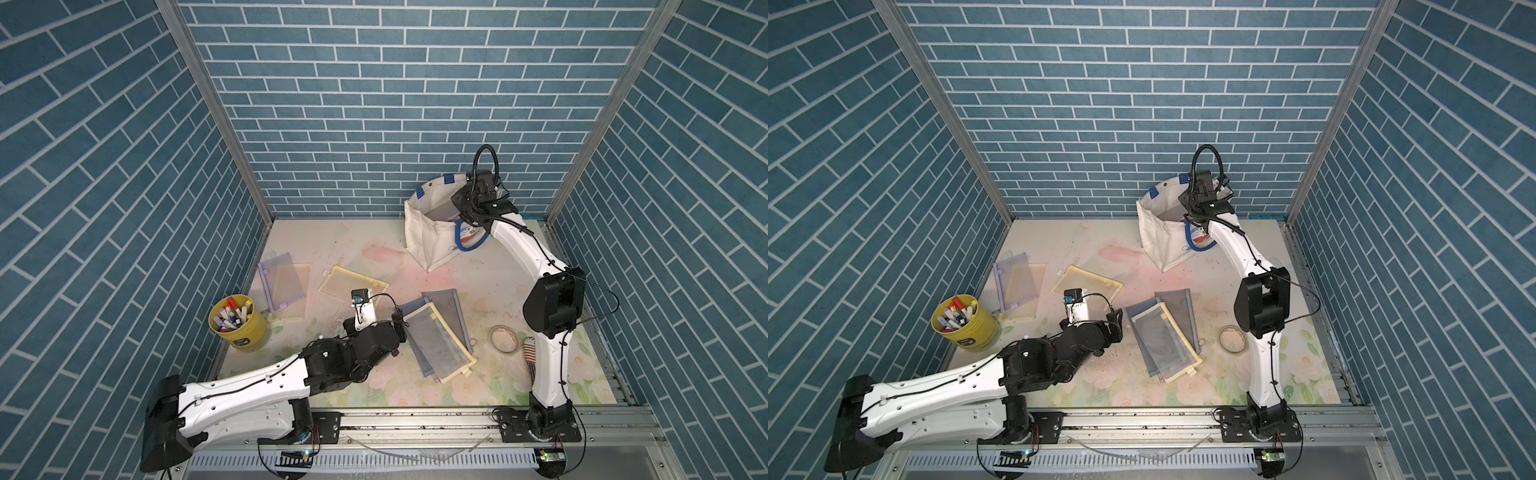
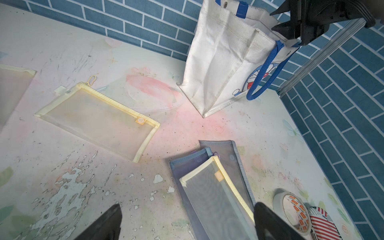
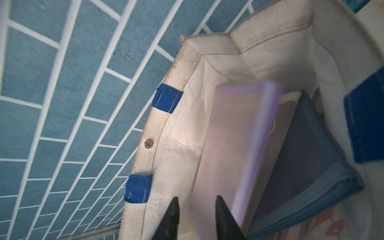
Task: Put the pencil pouch into the canvas bag
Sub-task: Place the pencil pouch in the canvas bag.
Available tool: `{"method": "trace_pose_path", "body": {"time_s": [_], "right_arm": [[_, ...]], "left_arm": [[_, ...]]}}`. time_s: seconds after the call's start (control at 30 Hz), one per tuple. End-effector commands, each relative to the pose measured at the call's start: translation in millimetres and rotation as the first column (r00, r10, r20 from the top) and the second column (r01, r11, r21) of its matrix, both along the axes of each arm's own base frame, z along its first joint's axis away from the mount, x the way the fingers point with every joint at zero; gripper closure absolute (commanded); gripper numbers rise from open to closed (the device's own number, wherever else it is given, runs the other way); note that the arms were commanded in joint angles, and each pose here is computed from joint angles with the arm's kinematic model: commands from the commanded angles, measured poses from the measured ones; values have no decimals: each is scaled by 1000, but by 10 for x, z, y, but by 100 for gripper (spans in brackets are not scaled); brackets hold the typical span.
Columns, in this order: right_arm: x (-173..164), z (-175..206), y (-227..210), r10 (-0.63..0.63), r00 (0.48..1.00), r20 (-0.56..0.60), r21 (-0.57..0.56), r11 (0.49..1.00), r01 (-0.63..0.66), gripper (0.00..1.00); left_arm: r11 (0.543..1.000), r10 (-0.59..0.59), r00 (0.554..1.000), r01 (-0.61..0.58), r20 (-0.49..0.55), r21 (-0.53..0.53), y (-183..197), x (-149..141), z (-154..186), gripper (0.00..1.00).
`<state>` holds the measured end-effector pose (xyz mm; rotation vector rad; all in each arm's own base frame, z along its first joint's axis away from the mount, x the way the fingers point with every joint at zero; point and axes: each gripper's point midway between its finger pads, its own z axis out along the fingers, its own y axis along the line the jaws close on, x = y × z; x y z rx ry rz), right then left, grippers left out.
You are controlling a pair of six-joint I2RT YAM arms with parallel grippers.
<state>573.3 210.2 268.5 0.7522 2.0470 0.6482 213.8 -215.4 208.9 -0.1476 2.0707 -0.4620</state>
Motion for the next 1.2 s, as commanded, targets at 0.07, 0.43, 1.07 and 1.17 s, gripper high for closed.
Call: {"method": "trace_pose_path", "body": {"time_s": [0.07, 0.43, 1.07, 1.17], "right_arm": [[-197, 608, -11, 71, 994, 86, -41, 997, -68, 49], [-1230, 862, 320, 547, 837, 22, -393, 774, -496, 36], [-3143, -1135, 91, 764, 471, -441, -4, 523, -852, 24], [-3104, -1191, 122, 768, 460, -446, 22, 524, -852, 23]], "left_arm": [[998, 13, 1000, -14, 13, 55, 100, -12, -36, 1], [1000, 8, 988, -7, -152, 8, -188, -30, -352, 1], [984, -67, 919, -4, -389, -179, -932, -106, -1202, 1], [985, -58, 915, -13, -398, -172, -883, -126, -1258, 1]]}}
